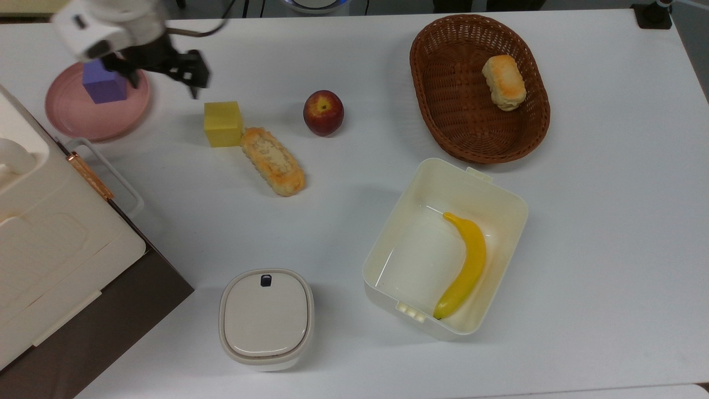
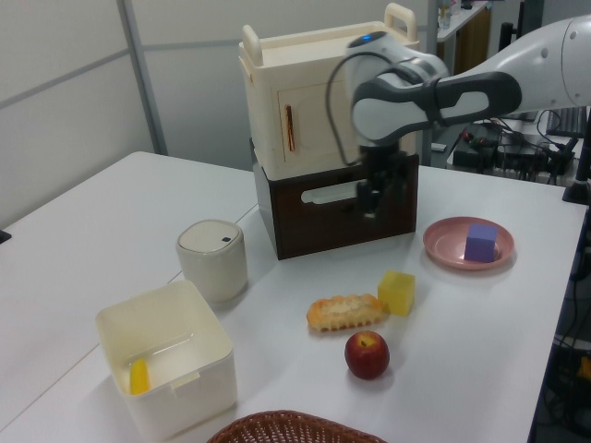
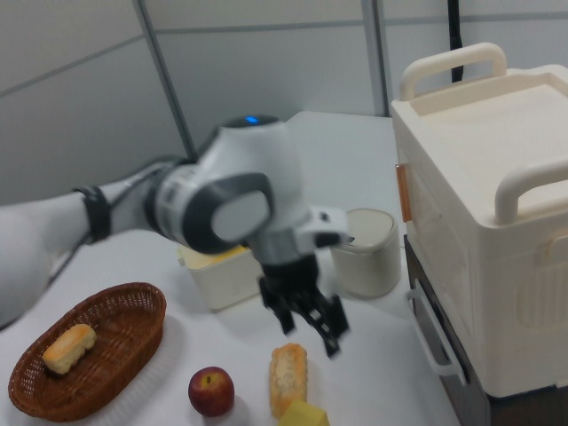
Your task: Put the purple cube on a plate
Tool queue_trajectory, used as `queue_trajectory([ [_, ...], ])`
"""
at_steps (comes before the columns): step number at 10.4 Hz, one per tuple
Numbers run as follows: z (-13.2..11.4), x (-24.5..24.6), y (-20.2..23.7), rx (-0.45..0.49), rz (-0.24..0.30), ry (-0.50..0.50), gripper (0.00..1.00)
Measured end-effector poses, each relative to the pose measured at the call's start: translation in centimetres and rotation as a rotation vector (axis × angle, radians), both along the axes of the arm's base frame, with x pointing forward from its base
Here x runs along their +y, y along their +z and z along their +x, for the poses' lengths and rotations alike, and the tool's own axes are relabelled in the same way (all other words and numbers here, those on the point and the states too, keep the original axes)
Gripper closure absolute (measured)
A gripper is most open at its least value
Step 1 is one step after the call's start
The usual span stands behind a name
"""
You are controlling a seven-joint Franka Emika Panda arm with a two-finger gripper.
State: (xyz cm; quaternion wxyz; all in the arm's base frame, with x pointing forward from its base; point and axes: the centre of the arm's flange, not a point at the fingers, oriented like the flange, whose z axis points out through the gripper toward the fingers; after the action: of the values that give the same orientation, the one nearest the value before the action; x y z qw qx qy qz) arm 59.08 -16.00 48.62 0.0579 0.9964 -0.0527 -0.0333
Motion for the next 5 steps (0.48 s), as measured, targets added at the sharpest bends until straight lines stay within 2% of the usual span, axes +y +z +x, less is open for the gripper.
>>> queue_trajectory([
  [2,0.0,8.3,3.7,-0.014,0.014,0.091,0.00],
  [5,-2.3,15.2,9.8,-0.039,0.048,0.154,0.00],
])
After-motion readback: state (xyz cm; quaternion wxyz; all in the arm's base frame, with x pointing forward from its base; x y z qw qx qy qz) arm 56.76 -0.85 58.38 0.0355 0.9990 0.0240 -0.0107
